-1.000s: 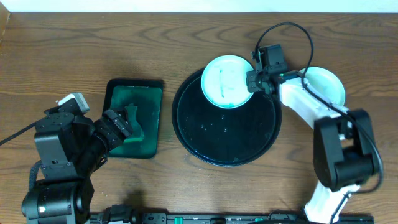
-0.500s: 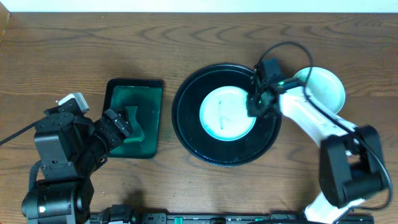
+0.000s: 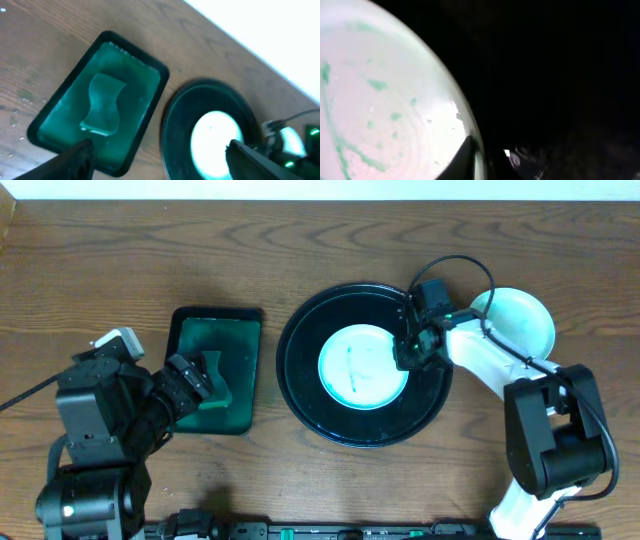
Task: Clean dirty plates on tray and stack at the side
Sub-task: 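Grasp the green sponge in the basin with the left gripper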
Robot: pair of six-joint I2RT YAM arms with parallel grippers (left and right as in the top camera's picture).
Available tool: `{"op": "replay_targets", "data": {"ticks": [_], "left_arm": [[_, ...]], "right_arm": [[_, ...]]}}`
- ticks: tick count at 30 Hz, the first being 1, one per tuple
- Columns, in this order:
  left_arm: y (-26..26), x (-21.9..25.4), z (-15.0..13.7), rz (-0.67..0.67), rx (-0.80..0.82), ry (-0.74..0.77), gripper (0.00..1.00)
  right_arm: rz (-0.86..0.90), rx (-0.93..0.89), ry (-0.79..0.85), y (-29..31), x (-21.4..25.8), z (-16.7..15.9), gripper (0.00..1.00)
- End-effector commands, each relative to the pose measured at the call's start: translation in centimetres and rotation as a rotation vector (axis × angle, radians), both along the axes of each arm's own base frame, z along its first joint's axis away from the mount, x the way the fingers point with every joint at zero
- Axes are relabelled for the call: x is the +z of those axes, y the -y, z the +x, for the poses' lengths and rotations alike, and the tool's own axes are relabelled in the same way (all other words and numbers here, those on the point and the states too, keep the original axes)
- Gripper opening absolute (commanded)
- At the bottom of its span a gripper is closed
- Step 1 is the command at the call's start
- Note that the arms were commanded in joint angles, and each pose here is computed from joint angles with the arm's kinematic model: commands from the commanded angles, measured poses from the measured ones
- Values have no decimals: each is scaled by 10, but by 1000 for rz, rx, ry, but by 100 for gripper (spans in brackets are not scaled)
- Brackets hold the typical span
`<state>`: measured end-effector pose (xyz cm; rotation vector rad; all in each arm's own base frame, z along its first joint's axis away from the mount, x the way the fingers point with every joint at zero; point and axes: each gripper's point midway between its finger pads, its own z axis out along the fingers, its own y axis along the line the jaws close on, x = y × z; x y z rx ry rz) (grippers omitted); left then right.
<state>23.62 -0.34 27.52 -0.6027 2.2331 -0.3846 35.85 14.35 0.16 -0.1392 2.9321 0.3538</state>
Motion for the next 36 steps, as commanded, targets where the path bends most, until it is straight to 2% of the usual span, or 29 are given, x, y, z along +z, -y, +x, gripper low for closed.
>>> {"op": "replay_targets", "data": {"ticks": [1,2,6,8,13,18,20,21,22,29,36], "left_arm": [[3,-29,3,67,-97,-134,74],[-3,-50,4,88,-81,-241,72],[-37,-93,12,214,40,-466,65],[-42,-114,21,222,53,-548,65],[-44,-202,61,179,78,-749,64],[-28,-266,79,81,23,-837,63],[-24,-276,76,61,13,-867,35],[-24,-279,75,57,11,-878,19],[-24,-280,74,57,10,-883,7],[-24,-242,79,62,14,-818,7],[-25,-163,83,81,22,-581,7]], "right_arm": [[5,22,-78,4,-28,-11,1],[3,21,-85,4,-31,-12,1],[4,21,-83,4,-30,-11,1],[2,21,-86,4,-31,-12,1],[3,21,-86,4,-31,-12,1],[3,18,-88,4,-31,-12,1],[3,18,-88,4,-31,-12,1],[3,18,-88,4,-31,-12,1],[3,19,-88,4,-31,-12,1],[3,19,-88,4,-31,-12,1],[3,19,-88,4,-31,-12,1]]}}
